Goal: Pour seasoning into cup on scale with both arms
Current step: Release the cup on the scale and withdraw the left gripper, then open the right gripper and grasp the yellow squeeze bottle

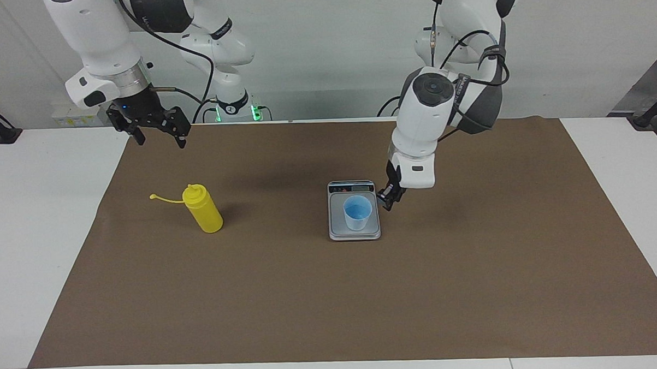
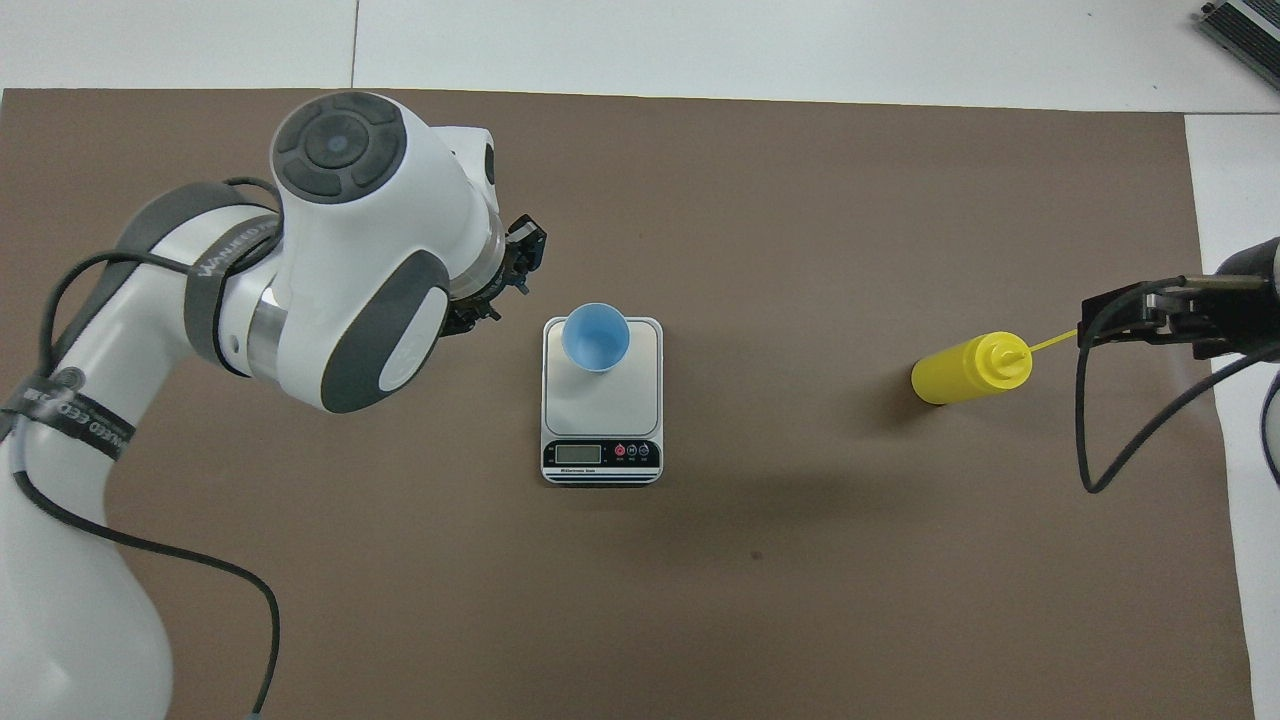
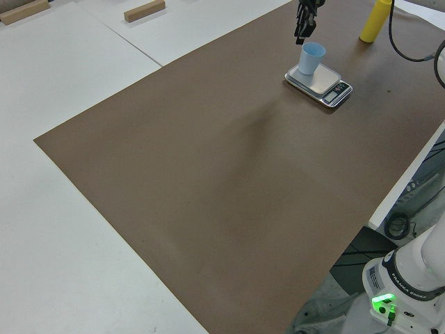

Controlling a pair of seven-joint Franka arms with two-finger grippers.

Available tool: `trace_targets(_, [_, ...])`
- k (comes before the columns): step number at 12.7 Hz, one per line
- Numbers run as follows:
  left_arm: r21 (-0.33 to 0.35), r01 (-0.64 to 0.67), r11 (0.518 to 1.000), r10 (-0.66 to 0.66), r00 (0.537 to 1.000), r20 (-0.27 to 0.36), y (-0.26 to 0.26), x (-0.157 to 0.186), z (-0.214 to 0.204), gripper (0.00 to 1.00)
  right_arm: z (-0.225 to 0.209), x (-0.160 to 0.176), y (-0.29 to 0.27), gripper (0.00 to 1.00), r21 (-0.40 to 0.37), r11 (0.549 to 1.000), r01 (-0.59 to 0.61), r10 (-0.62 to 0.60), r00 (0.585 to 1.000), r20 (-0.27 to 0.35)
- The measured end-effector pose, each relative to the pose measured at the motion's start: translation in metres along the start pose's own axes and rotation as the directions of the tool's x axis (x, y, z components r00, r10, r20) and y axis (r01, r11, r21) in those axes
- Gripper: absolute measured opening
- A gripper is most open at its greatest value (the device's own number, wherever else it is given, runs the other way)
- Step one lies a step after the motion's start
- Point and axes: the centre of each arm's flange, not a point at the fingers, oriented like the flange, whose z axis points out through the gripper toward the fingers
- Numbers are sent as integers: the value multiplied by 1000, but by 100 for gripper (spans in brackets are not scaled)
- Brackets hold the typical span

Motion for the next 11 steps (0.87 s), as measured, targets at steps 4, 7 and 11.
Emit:
trace_targets(4, [82, -153, 985, 148, 987, 62, -26, 28, 1, 35, 35, 0, 44, 100, 74, 971, 229, -225, 973, -58])
trace_targets(7, [100, -232, 968, 223, 970, 95, -49, 59, -11, 35, 72, -16, 92, 100, 125, 900, 417, -387, 898, -210])
trace_targets(11, [97, -343, 934, 329, 935, 131, -85, 105, -20, 35, 131, -38, 138, 100, 191, 774, 604, -510, 773, -377])
